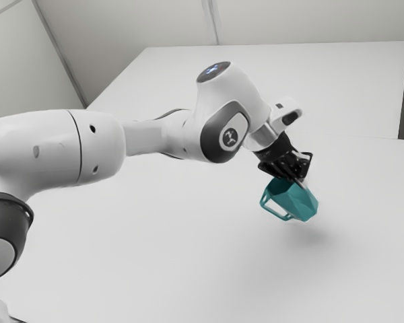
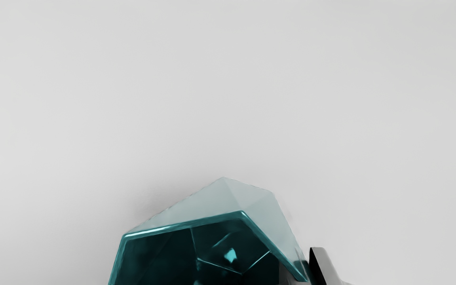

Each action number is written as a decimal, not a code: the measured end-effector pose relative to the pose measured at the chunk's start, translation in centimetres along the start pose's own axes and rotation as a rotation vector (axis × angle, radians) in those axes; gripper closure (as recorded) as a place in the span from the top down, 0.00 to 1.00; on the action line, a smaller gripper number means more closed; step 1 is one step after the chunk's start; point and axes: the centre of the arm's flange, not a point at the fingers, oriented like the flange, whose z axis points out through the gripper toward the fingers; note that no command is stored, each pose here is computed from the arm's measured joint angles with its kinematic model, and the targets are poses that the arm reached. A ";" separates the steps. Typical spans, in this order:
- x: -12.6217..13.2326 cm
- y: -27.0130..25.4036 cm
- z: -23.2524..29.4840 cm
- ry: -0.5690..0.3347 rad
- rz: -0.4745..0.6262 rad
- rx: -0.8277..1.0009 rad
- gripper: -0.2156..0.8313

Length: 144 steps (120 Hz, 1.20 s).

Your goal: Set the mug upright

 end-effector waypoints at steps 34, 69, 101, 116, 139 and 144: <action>3.3 -18.0 -5.9 -0.109 -0.146 0.292 0.04; 3.4 -28.8 -8.7 -0.172 -0.285 0.411 0.04; 2.9 -33.4 -8.4 -0.215 -0.355 0.445 0.04; 2.6 -35.0 -7.5 -0.241 -0.380 0.457 0.04; 2.3 -35.7 -5.8 -0.281 -0.389 0.469 0.04; 2.3 -35.8 -5.6 -0.287 -0.391 0.470 0.05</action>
